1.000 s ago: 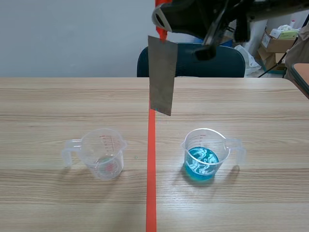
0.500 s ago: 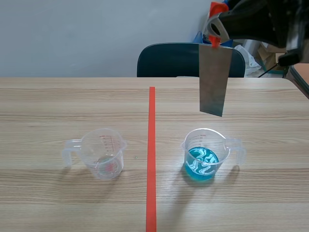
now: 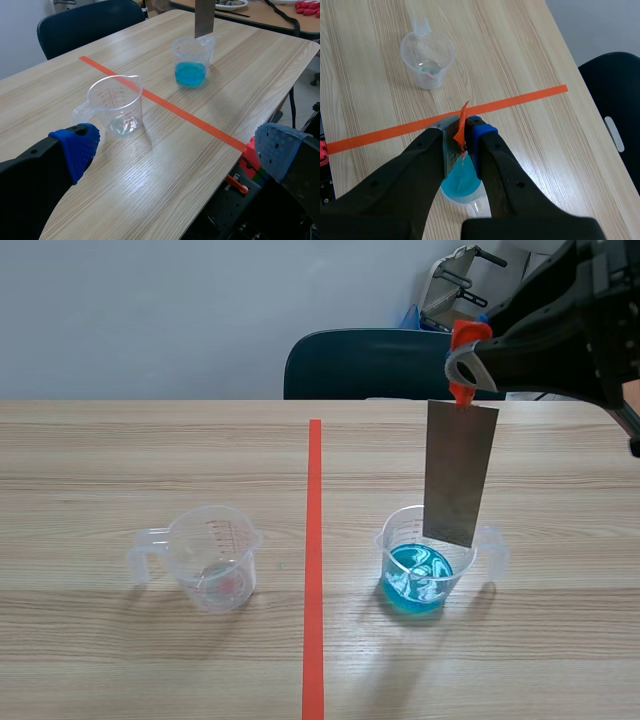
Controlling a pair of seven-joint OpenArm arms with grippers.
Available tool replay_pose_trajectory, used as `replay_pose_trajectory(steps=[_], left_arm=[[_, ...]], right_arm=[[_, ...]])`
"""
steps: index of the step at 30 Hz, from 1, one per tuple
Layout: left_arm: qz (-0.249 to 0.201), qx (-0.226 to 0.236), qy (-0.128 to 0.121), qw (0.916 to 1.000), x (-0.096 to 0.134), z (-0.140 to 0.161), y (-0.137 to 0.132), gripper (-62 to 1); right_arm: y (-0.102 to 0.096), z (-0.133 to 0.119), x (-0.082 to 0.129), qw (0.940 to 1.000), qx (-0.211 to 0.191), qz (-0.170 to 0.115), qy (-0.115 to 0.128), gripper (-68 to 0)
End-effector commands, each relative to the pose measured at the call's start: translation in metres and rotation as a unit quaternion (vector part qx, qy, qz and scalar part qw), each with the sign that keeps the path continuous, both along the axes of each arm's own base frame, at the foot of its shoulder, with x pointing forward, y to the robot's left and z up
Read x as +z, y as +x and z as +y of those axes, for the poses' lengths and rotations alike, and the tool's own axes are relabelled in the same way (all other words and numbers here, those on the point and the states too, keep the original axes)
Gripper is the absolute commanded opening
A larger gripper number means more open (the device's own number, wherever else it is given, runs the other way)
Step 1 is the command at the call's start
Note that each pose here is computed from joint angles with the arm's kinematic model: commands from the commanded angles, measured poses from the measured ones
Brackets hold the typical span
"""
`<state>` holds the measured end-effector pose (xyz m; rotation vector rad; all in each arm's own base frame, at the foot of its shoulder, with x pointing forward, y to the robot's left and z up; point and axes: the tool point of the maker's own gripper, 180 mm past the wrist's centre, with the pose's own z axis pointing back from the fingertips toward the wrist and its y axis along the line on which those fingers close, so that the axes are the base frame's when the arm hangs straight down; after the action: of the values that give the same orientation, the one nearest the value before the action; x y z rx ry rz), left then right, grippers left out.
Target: Do the redox reaction experiment
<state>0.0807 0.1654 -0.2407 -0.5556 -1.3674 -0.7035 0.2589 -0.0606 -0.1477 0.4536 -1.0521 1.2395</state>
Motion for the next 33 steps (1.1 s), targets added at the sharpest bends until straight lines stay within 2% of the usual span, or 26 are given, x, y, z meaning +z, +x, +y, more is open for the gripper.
replay_pose_trajectory(steps=[1,6,33], left_arm=[[-0.011,0.003,-0.015,0.9998,0.0079,-0.0023,0.0015,1.4],[-0.011,0.003,-0.015,0.9998,0.0079,-0.0023,0.0015,1.4],[-0.010,0.003,-0.014,0.9999,0.0073,-0.0022,0.0015,1.4]], right_arm=[[0.0027,0.0046,0.0159,0.9995,0.006,-0.024,0.018,-66.9],[0.0027,0.0073,0.0218,0.9989,0.010,-0.031,0.033,-66.9],[0.0029,0.0075,0.0224,0.9988,0.010,-0.034,0.033,-66.9]])
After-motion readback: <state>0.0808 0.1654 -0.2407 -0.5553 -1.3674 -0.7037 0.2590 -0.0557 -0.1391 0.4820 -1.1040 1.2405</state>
